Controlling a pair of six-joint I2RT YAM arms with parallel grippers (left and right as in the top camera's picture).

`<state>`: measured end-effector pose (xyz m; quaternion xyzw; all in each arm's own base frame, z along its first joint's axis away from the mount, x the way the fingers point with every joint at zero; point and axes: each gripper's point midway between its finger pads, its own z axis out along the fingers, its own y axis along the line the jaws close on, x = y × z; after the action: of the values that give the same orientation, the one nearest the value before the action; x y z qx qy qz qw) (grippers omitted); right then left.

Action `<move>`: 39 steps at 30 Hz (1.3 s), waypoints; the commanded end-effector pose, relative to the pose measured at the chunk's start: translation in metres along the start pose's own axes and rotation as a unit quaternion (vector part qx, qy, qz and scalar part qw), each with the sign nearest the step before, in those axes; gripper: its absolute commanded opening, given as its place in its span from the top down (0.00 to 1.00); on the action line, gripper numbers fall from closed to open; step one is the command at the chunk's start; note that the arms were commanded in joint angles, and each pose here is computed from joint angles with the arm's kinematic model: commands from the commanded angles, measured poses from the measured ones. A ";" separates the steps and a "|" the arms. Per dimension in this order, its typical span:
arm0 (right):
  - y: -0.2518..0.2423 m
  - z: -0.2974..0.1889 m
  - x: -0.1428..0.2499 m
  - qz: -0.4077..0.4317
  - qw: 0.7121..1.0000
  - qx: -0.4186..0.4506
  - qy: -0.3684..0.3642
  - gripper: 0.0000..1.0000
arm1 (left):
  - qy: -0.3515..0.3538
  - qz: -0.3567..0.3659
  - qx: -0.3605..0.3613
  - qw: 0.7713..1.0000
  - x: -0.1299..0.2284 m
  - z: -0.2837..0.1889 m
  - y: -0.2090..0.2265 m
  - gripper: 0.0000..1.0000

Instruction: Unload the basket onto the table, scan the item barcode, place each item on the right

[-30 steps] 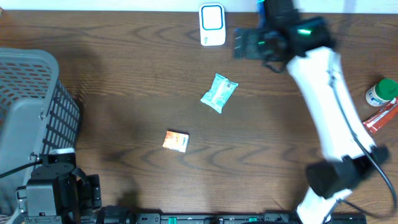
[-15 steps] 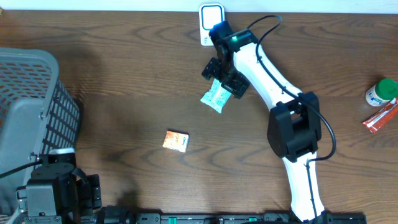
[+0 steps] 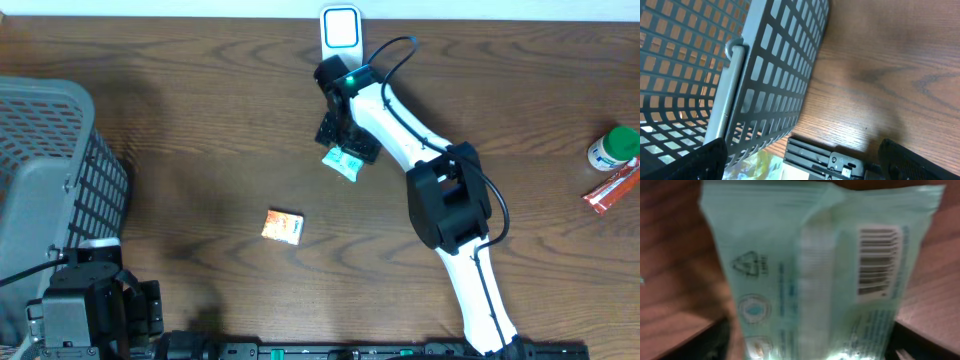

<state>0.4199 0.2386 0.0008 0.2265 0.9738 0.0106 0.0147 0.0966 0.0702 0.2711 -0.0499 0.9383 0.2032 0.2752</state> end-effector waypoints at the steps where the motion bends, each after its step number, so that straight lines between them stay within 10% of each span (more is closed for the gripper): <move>1: -0.009 0.022 0.004 -0.018 0.999 0.040 -0.004 0.32 | -0.002 -0.002 0.000 1.000 0.000 -0.001 0.001 0.04; 15: -0.139 -0.062 -0.060 0.051 0.987 0.152 -0.023 0.62 | -0.002 -0.002 0.000 1.000 0.000 -0.001 0.001 0.04; 26: -0.330 -0.179 -0.114 0.222 0.939 0.241 -0.101 0.62 | -0.003 -0.002 0.000 1.000 0.000 -0.001 0.001 0.04; 39: -0.486 -0.188 -0.122 0.404 0.869 0.269 -0.095 0.60 | -0.003 -0.002 0.000 1.000 0.000 -0.001 0.001 0.04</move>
<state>0.3225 -0.2241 0.1759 0.5703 0.7822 -0.2484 0.0342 0.0967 0.0702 0.2711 -0.0499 0.9383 0.2032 0.2754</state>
